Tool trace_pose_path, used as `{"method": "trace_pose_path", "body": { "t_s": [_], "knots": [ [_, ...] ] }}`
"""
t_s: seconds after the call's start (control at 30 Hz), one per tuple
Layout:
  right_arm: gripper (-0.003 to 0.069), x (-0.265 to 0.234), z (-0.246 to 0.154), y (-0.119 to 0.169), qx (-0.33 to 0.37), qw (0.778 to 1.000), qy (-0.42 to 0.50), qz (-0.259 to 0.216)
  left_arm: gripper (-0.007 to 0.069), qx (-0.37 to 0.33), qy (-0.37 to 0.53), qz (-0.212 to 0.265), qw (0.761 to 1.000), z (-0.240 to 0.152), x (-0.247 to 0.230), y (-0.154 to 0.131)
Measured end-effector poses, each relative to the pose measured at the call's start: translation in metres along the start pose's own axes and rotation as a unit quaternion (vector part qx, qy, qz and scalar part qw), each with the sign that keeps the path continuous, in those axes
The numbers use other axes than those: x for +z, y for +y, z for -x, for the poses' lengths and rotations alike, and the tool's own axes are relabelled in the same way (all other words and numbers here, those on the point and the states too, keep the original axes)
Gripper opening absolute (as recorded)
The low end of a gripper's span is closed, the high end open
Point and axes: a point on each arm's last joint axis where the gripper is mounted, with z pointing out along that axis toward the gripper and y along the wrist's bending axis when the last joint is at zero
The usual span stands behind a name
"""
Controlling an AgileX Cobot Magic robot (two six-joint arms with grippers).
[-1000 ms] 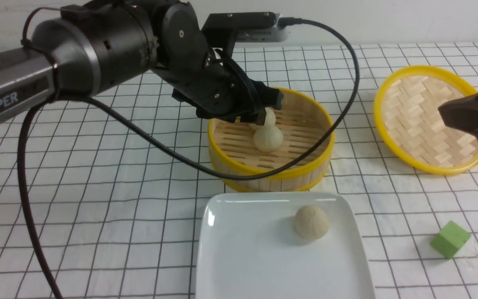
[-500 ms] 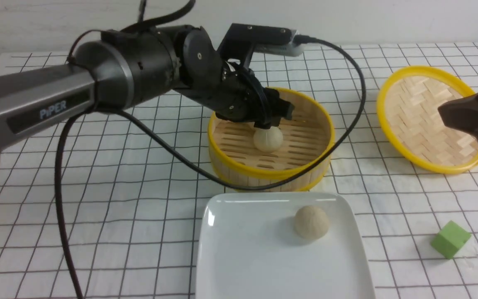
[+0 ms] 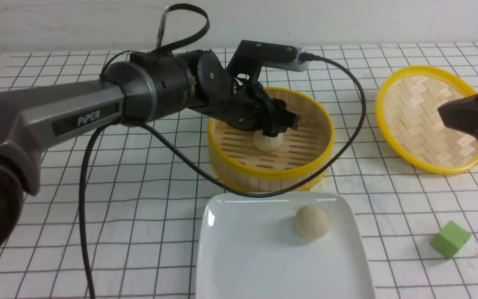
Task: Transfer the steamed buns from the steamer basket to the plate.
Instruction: Use the left arm to grab the steamed stuffed bun that is closest to it
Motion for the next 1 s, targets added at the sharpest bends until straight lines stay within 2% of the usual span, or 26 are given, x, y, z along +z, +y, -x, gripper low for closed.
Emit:
{"method": "trace_pose_path", "body": {
  "t_s": [0.3, 0.43, 0.57, 0.67, 0.9, 1.0],
  "knots": [
    [0.0495, 0.000, 0.000, 0.000, 0.000, 1.000, 0.001, 0.000, 0.0375, -0.002, 0.005, 0.009, 1.000, -0.011, 0.020, 0.005],
    [0.0495, 0.000, 0.000, 0.000, 0.000, 1.000, 0.002, 0.000, 0.0262, -0.002, -0.007, 0.013, 1.000, -0.009, 0.021, 0.006],
    [0.0495, 0.000, 0.000, 0.000, 0.000, 1.000, 0.002, 0.000, 0.0080, 0.004, -0.011, 0.018, 1.000, -0.011, 0.025, 0.008],
    [0.0495, 0.000, 0.000, 0.000, 0.000, 1.000, 0.002, 0.000, 0.0014, 0.006, 0.001, 0.019, 1.000, -0.017, 0.032, 0.009],
    [0.0495, 0.000, 0.000, 0.000, 0.000, 1.000, 0.002, 0.000, 0.0011, 0.009, 0.010, 0.017, 1.000, -0.019, 0.034, 0.009],
    [0.0495, 0.000, 0.000, 0.000, 0.000, 1.000, 0.002, 0.000, 0.0066, 0.009, 0.012, 0.016, 1.000, -0.020, 0.034, 0.009]
  ]
}}
